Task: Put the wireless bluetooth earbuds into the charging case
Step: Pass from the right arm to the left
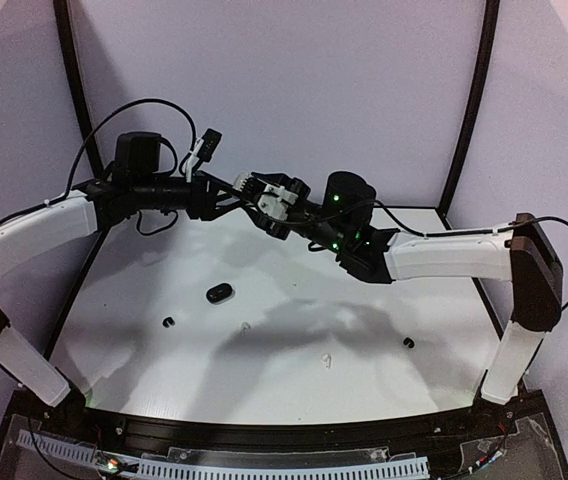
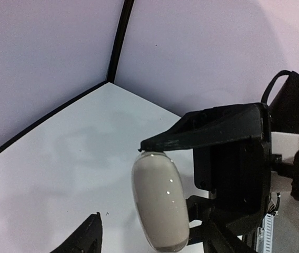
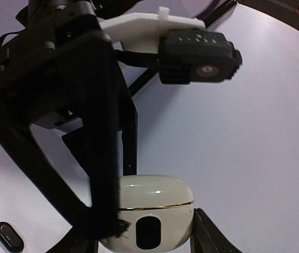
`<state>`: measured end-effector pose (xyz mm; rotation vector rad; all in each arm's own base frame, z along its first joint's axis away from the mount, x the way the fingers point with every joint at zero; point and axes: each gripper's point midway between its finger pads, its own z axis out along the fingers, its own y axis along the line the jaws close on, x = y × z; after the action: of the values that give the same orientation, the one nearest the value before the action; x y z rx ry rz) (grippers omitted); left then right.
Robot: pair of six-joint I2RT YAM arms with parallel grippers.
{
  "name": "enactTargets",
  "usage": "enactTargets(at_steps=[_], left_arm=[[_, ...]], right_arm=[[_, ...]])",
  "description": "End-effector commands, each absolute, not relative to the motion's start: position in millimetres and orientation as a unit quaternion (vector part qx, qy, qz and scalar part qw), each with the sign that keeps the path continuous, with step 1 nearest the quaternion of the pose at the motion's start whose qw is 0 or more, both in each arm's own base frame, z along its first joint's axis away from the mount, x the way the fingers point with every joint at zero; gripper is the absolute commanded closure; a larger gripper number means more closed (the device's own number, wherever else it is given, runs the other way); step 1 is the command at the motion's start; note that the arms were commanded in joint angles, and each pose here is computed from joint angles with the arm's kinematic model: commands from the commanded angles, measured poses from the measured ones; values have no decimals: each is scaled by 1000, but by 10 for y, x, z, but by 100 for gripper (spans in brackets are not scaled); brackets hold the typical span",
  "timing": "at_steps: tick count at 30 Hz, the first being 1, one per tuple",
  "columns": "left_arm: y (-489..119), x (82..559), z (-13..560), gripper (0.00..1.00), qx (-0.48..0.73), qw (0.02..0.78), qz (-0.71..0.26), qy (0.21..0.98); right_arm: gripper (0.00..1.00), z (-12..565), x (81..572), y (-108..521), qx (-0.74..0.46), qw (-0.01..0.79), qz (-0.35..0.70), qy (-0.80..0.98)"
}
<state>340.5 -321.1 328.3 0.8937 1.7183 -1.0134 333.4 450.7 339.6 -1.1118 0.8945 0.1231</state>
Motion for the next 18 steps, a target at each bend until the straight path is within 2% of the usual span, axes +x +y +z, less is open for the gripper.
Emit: enactTargets(at_steps=[1,2,4,6,8,10,12,15,17,18], left_arm=[[-3257,3368,3542,47,371,469,-424,680],[-3263,3362,3556,58,372,469,-426,679],[-3260,3362,3572,68,372,471,-426,677],[-3264,3340,3607,86,377,473,-428,671],[-3268,3322,3650,97,383,476,-429,666],[-3273,3285,3674,99,392,474,-431,660],[-3262,3264,3663,99,405,475,-422,658],[-3235,3247,3595,99,440,480,-389,652],[-3212,3216,3562,99,472,484,-364,641],[-3194,3177,3553,99,502,489,-343,625]], right_arm=[[80,3548,3219,4558,-509,770,56,382],[81,3560,3216,4552,-509,770,55,382],[81,3556,3211,4555,-511,769,54,380],[81,3535,3197,4559,-518,766,53,376],[81,3516,3173,4567,-525,763,56,374],[76,3511,3163,4566,-529,759,58,376],[57,3512,3172,4557,-526,754,66,388],[17,3541,3198,4527,-521,733,99,426],[4,3544,3152,4507,-534,709,141,438],[2,3512,3035,4487,-560,671,200,443]])
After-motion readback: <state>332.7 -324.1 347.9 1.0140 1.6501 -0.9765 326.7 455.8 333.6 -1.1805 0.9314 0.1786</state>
